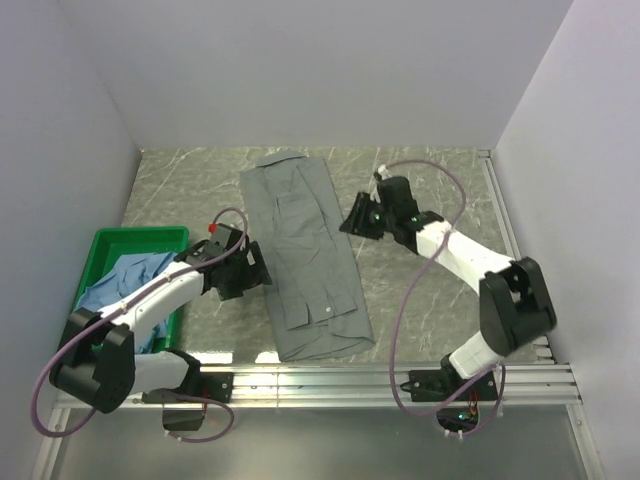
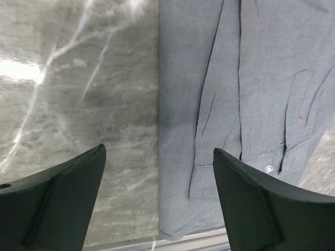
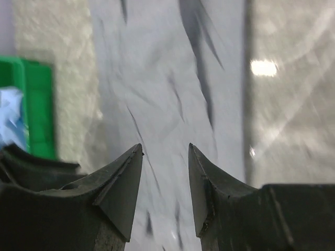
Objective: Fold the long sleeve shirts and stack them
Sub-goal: Fold the shirt
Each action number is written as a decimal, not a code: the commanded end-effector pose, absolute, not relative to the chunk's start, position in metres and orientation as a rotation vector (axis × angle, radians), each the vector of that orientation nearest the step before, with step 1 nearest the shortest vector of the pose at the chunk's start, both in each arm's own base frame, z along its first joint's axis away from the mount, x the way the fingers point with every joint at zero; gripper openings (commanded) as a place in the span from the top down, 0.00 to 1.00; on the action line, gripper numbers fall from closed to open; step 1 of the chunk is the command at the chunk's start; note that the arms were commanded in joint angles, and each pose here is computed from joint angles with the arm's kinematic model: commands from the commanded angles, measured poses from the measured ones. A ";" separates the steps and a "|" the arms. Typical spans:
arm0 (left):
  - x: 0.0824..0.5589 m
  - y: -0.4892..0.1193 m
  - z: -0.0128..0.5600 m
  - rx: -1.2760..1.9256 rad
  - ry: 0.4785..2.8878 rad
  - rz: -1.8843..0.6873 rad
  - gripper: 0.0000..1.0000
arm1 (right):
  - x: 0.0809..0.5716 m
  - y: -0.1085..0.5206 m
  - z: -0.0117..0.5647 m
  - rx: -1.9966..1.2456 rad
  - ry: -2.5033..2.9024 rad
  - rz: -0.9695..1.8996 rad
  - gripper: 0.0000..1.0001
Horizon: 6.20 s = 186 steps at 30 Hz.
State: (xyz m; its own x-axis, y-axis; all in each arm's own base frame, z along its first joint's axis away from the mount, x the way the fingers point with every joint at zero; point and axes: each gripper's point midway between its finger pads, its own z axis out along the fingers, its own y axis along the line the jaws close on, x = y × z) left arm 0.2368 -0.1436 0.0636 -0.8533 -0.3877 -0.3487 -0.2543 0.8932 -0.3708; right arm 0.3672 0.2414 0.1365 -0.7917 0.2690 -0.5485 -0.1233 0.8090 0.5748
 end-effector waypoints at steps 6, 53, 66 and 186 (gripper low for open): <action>0.245 -0.162 0.050 -0.470 2.721 -0.494 0.27 | 0.273 0.197 0.068 0.088 2.631 0.646 0.55; 0.222 -0.121 0.081 -0.668 2.648 -0.506 0.16 | 0.245 0.204 0.088 0.007 2.713 0.639 0.37; 0.179 -0.146 0.046 -0.590 2.832 -0.641 0.21 | 0.199 0.201 0.048 -0.005 2.901 0.691 0.36; 0.441 -0.106 0.111 -0.790 2.213 -0.383 0.99 | 0.459 0.310 0.119 -0.194 2.442 0.636 0.99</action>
